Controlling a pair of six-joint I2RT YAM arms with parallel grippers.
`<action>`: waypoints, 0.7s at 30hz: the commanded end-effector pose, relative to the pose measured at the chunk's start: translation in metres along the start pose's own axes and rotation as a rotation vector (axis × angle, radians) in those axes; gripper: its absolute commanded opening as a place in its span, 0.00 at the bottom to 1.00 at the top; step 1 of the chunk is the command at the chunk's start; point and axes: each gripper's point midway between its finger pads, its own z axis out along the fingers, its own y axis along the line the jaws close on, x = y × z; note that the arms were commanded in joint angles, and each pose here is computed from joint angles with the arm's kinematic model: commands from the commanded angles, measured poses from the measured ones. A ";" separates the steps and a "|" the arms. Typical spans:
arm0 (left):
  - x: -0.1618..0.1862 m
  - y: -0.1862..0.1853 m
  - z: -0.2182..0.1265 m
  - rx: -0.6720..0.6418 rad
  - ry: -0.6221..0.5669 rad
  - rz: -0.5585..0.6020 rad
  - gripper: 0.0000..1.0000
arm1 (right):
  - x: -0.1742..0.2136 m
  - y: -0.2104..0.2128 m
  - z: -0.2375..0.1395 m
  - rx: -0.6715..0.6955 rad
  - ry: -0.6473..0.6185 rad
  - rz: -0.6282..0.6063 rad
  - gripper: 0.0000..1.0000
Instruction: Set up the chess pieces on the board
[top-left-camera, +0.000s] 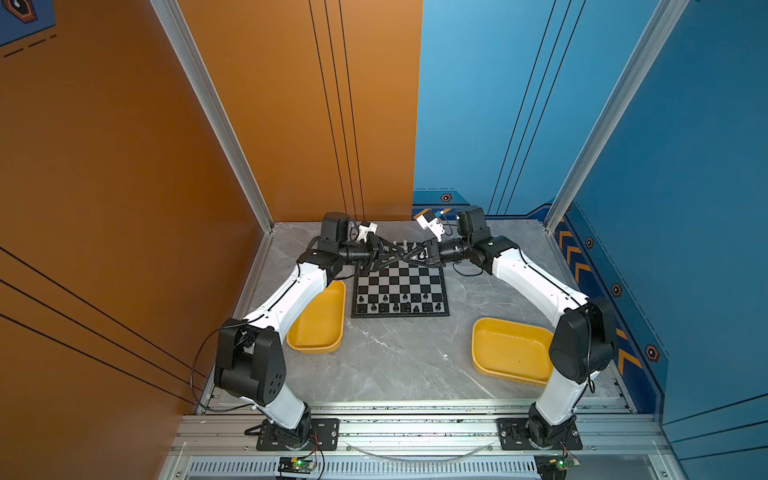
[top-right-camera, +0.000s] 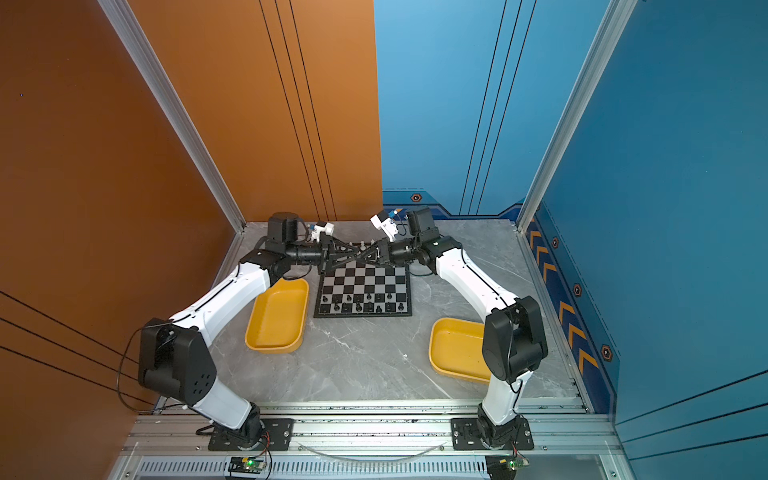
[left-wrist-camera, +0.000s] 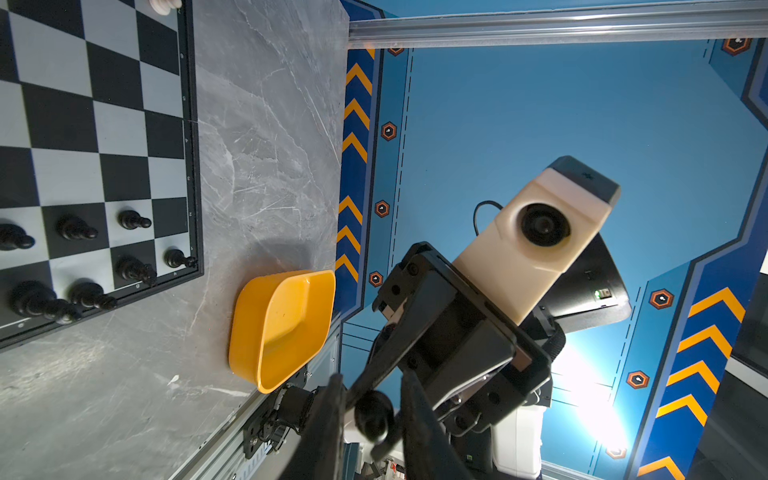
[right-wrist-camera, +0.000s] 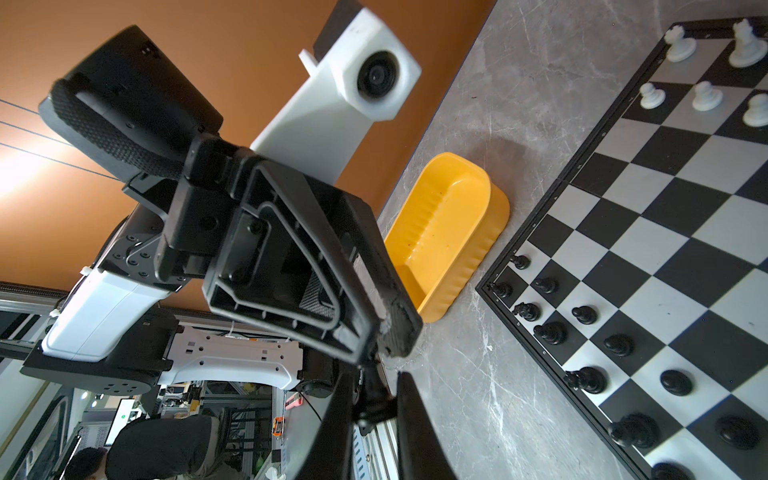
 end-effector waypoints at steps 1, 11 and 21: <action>0.013 -0.004 -0.006 0.014 0.023 0.025 0.22 | 0.004 0.005 -0.005 -0.013 0.008 -0.013 0.09; 0.018 -0.009 -0.006 0.024 0.027 0.036 0.22 | 0.005 0.006 -0.006 -0.012 0.006 -0.013 0.09; 0.023 -0.014 -0.003 0.039 0.043 0.046 0.16 | 0.009 0.009 -0.002 -0.016 0.016 -0.015 0.08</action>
